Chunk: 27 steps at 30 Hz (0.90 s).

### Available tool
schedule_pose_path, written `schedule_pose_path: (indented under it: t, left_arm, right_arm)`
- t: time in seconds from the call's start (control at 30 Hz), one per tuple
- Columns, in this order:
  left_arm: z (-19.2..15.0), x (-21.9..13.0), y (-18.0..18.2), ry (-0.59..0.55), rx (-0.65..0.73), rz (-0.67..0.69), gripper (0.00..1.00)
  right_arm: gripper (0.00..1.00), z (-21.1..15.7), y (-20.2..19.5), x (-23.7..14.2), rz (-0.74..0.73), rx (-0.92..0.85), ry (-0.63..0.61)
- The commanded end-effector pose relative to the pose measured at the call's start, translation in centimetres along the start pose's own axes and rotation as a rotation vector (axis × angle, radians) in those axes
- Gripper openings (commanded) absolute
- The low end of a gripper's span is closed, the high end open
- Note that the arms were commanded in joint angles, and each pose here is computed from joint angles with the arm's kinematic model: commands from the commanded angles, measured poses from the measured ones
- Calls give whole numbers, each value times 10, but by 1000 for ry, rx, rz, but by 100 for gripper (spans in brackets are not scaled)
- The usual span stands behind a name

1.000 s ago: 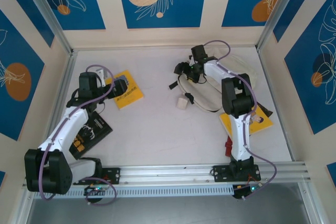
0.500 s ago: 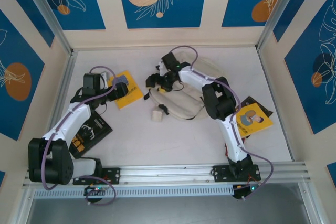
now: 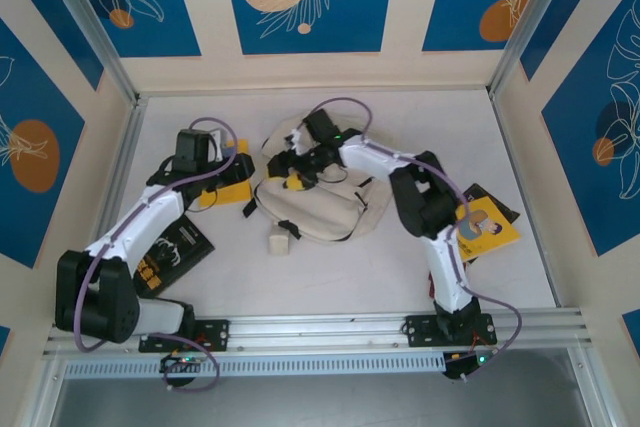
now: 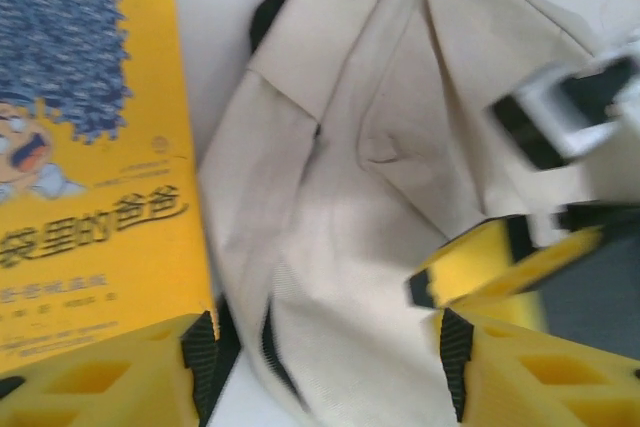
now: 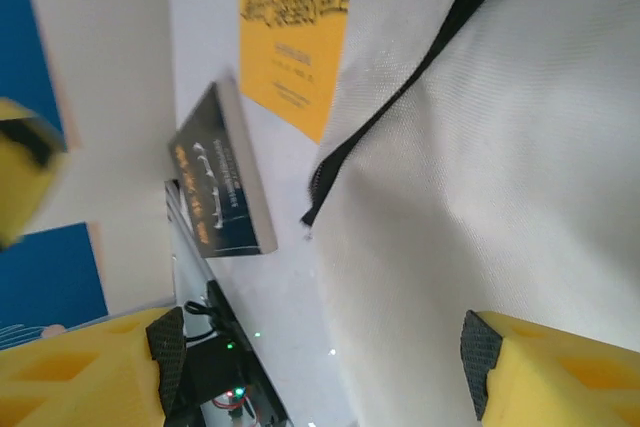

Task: Pack books, pencil case, and school supplies into a backpack

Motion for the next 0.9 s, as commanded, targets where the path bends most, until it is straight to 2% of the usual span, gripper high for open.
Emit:
schedule_pose_path:
  t: [0.0,0.07,0.2,0.4,0.6,0.87]
  left_arm:
    - [-6,15,-31,73,37,-62,57]
    - [-15,29,-45,127,60,-75,50]
    - [-38,61,-64,234,89,-57,42]
    - [-65,105,-45,397,29,120,41]
    - [-66,126,-26,420,55,242,41]
    - [-57,134,25,409,71,432,41]
  right_arm:
    - [75,4,6,-68,11,3,-165]
    - [74,-6,-14,-91,-76,51,-236]
    - [73,-35,-65,-135,-281,204,-358]
    - [70,-62,-120,-152,-464,353,-357]
    - [66,-58,-138,-144,-472,382,-338]
    - [68,-52,-146,-109,-403,381,-266]
Point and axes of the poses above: each hand's point on the last joint's axis, 136 mm out from that joint toward the fingers, its own x axis out along the fingers, its own y axis along the line the jaws close on, z = x × y, the point moved 6 cm from there along -x, back along the fingers, and after that the axes turned 5 degrees about -x, right-handed, at the moved point
